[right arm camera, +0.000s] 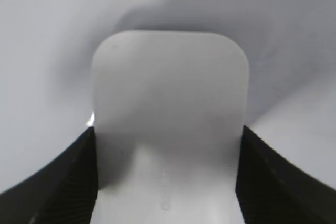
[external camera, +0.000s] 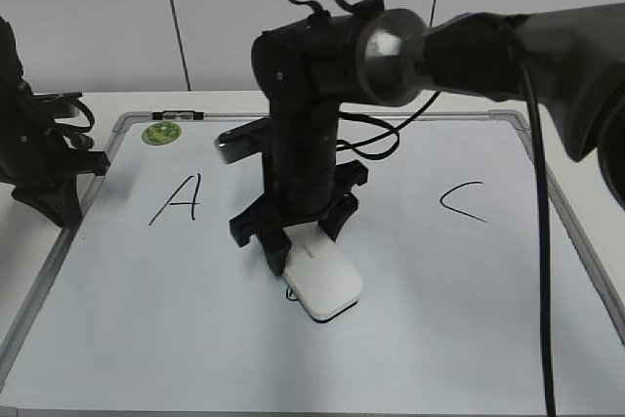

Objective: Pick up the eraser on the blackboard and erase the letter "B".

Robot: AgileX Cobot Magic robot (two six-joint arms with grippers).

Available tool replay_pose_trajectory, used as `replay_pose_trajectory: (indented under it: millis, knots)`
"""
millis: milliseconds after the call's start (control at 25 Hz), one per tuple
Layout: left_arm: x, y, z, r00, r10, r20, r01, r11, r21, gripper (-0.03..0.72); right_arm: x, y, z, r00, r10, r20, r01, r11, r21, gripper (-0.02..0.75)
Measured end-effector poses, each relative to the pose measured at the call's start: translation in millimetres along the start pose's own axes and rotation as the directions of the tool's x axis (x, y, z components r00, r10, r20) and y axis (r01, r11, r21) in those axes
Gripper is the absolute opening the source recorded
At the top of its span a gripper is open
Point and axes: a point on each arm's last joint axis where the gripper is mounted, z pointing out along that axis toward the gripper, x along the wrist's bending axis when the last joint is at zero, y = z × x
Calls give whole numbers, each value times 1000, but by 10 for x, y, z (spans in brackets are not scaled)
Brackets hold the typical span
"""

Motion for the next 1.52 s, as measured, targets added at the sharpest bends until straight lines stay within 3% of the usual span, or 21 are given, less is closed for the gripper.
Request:
replay_pose_trajectory:
  millis: [200, 320, 480, 680, 920, 1280, 1520]
  knots:
    - [0, 1, 0, 1000, 0, 0, 0, 1000, -1, 19, 410, -29, 29, 996, -88, -10, 88, 996, -16, 506]
    - [0, 1, 0, 1000, 0, 0, 0, 1000, -1, 19, 437, -28, 30, 996, -85, 0, 85, 996, -23, 506]
    - [-2, 4, 0, 1000, -1, 2, 1, 1000, -4, 19, 366, -24, 27, 996, 11, 83, -9, 1000, -30, 505]
    - [-3, 4, 0, 1000, -1, 3, 1, 1000, -4, 19, -43, 7, 0, 973, 92, 210, -86, 996, -36, 505]
    - [-3, 4, 0, 1000, -1, 3, 1, 1000, -4, 19, -547, 13, -18, 953, 198, 231, -194, 980, -41, 505]
    - [-3, 4, 0, 1000, 1, 3, -1, 1000, -4, 19, -695, -33, -169, 940, 237, 243, -230, 971, -60, 505]
    - [-3, 4, 0, 1000, 1, 3, -1, 1000, -4, 19, -985, -361, -386, 916, 312, 251, -305, 950, -68, 505]
